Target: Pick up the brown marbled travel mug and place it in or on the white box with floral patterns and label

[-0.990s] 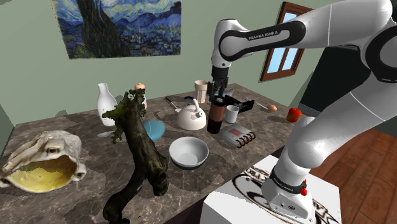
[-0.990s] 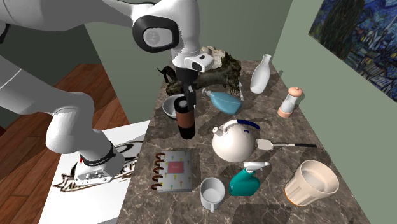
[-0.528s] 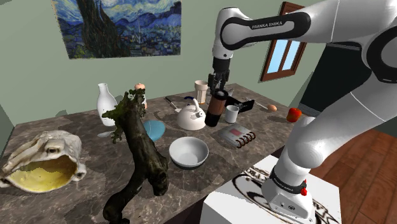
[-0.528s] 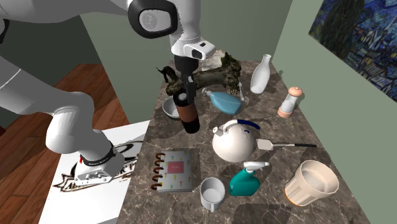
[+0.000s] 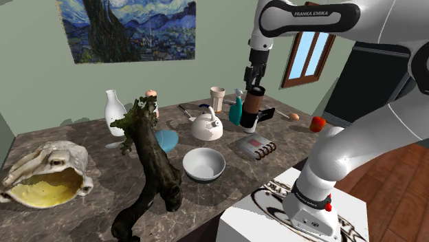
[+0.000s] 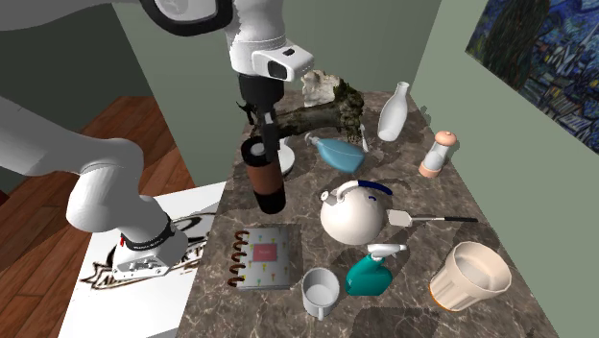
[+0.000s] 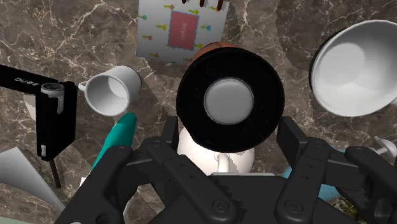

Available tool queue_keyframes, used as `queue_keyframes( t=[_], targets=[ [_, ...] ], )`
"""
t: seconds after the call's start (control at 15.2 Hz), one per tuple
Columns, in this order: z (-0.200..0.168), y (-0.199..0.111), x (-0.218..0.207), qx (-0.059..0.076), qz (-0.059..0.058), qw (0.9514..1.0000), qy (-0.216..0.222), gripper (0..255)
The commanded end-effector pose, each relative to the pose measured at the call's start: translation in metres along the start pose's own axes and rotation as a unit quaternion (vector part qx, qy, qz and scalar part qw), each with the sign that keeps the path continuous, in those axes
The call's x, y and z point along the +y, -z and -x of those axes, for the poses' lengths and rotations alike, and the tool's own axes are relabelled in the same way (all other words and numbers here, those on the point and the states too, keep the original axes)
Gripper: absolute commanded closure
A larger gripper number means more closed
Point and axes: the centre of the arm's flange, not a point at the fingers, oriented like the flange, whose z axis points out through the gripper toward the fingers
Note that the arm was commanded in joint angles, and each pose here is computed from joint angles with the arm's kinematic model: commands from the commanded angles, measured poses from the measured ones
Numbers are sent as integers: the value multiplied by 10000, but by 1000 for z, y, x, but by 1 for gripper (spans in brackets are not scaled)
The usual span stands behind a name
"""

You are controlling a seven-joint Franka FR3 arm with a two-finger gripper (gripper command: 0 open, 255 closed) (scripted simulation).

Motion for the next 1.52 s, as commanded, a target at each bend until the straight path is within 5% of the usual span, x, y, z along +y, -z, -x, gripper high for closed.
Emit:
queue_keyframes(
  t=[0.0, 0.4, 1.45],
  targets=[
    [13, 14, 17, 1, 0, 10000, 6, 255],
    [47, 50, 68, 1, 0, 10000, 6, 255],
    [47, -35, 67, 1, 0, 10000, 6, 255]
  ],
)
